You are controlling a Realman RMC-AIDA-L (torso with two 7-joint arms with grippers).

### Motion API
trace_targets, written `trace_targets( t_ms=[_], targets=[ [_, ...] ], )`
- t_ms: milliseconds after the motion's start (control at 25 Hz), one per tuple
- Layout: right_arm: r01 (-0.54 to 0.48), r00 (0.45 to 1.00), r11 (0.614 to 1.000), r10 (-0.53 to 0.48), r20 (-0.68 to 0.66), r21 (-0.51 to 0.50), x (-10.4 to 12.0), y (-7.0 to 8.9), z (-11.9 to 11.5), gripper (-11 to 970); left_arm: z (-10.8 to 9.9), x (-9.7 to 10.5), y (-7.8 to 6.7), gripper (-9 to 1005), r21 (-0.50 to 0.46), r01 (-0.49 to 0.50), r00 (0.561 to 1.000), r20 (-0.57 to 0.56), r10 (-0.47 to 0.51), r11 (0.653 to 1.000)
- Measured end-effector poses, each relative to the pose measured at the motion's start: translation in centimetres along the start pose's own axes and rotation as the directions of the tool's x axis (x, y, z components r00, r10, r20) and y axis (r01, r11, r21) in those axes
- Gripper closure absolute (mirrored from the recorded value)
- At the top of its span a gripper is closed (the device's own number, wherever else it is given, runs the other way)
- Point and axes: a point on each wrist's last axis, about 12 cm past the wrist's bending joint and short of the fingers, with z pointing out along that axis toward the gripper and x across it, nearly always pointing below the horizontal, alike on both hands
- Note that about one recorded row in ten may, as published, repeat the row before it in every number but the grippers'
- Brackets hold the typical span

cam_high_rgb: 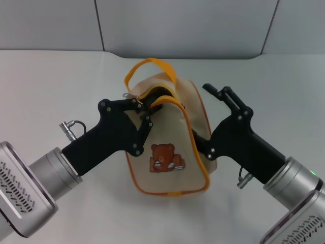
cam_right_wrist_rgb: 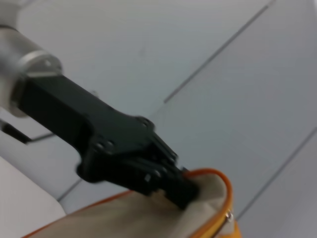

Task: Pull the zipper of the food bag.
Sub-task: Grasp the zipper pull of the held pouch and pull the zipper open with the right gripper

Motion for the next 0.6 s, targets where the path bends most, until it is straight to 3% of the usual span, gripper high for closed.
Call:
trace_targets(
  t_ms=[600],
  targets=[
    [-0.022, 0.998, 0.998, 0.018, 0.06, 0.067, -1.01, -0.39, 0.13, 164, -0.01, -0.06, -0.18, 938, 0.014, 0.001, 1.0, 0.005, -0.001, 1.0]
  ],
)
